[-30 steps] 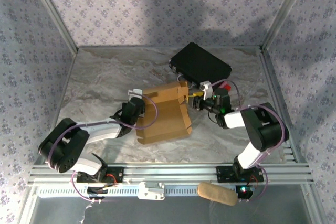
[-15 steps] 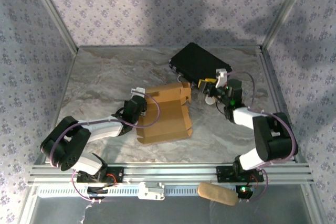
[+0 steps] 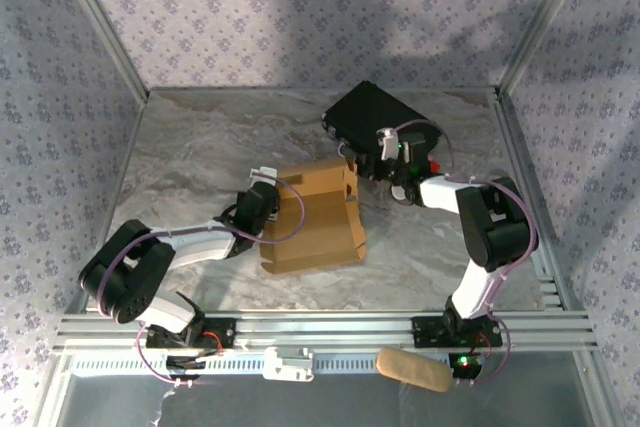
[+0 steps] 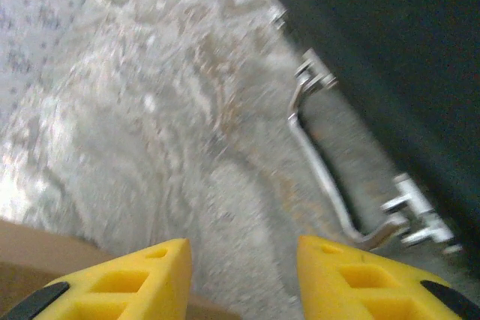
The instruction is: Fold the paper box
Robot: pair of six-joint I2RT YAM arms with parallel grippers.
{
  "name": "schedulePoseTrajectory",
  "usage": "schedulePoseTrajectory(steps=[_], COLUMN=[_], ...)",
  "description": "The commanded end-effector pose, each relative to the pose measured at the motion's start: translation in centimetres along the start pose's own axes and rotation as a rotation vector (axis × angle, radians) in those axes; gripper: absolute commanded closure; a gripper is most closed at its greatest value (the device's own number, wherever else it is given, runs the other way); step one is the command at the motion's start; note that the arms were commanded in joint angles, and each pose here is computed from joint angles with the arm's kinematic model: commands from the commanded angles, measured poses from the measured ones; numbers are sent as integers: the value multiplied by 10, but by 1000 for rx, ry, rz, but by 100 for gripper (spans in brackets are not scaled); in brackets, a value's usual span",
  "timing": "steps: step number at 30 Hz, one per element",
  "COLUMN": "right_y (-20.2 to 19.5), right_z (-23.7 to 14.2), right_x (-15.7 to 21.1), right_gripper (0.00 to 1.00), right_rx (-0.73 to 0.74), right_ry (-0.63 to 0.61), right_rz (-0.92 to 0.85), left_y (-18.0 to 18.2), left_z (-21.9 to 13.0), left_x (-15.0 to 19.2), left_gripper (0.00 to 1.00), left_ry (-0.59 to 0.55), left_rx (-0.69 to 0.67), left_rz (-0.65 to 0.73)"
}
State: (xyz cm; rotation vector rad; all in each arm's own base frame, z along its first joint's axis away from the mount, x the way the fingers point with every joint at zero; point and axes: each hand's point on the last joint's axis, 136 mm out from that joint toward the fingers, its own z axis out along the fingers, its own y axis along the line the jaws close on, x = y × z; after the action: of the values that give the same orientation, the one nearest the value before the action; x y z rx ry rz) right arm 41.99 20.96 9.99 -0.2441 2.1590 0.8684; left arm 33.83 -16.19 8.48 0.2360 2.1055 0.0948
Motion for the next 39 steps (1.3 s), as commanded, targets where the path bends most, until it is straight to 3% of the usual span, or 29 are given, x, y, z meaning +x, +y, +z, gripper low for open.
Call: schedulePoseTrajectory(steps=[1,12,23,39], right_y=[7,21,58,93], right_z=[-2,-34,-45,-23], right_x=[31,62,85,34], right_gripper=[59,62,59,58], right_rx=[-30,-24,-110,-245], right_ry=[82,8,22,38], right_rz=[-10,-35,-240,-291], left_y=[1,2,0,-5], left_z=[4,4,5,-12], left_x=[14,15,6,-55], left_gripper=[100,100,100,100], left_ry=[59,69,82,38], left_rx=[-15,-25,-9,161], left_rz=[57,24,37,-35])
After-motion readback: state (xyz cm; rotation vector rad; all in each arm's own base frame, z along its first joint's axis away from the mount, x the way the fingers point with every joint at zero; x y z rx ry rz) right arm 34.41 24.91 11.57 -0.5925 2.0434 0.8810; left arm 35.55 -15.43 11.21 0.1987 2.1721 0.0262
